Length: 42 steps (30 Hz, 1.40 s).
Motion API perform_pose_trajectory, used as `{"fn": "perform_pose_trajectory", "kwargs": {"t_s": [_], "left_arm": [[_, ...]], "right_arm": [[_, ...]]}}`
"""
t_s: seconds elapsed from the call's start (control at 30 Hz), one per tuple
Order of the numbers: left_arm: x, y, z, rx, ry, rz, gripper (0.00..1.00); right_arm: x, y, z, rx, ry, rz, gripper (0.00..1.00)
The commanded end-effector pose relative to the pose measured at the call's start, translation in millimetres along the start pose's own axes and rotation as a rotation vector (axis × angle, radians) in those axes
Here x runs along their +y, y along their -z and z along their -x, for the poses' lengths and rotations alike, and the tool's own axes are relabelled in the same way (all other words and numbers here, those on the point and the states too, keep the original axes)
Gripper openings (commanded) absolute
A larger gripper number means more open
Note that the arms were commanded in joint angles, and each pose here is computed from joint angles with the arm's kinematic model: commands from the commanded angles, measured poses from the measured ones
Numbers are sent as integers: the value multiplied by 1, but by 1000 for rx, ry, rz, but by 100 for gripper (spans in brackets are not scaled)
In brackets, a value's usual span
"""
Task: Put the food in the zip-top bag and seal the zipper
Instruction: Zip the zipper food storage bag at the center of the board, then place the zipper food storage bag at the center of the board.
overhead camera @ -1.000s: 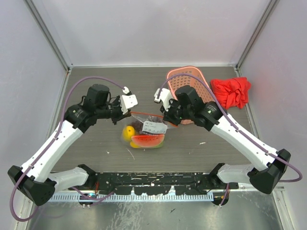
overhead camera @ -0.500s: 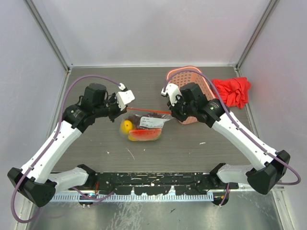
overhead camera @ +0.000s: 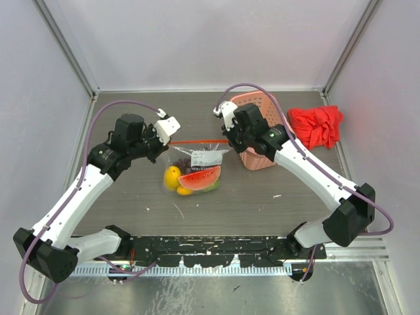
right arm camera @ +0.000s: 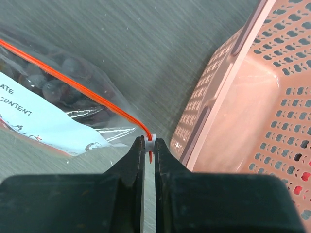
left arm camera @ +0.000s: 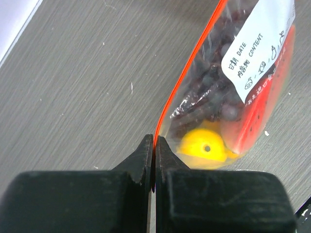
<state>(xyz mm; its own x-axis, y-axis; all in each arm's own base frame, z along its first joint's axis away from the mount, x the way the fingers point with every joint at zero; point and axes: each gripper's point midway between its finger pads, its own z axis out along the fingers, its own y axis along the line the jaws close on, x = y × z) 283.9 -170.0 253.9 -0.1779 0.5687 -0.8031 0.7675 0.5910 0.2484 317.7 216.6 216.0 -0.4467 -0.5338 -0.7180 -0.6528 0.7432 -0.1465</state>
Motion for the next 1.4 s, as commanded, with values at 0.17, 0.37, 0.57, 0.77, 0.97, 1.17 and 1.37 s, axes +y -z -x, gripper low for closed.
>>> {"fn": "perform_pose_trajectory", "kwargs": {"t_s": [0.17, 0.37, 0.57, 0.77, 0.97, 1.17, 1.37], "left_arm": [[46, 13, 30, -76, 65, 214, 0], [65, 25, 43, -126, 61, 303, 0], [55, 25, 2, -51, 155, 340, 0], [7, 16, -29, -81, 405, 214, 0], [-36, 29, -48, -149, 564, 107, 9], [-69, 48, -55, -234, 641, 12, 32], [-62, 73, -53, -320, 639, 95, 54]], "right_arm": [[-26, 9, 85, -323, -76, -81, 0], [-49, 20, 129, -451, -75, -181, 0], [-28, -1, 81, -387, -91, -109, 1], [15, -16, 20, -299, -159, 72, 1], [61, -5, -27, -234, -228, 281, 1], [73, 18, -40, -277, -248, 333, 6], [58, 35, -35, -331, -236, 251, 30]]}}
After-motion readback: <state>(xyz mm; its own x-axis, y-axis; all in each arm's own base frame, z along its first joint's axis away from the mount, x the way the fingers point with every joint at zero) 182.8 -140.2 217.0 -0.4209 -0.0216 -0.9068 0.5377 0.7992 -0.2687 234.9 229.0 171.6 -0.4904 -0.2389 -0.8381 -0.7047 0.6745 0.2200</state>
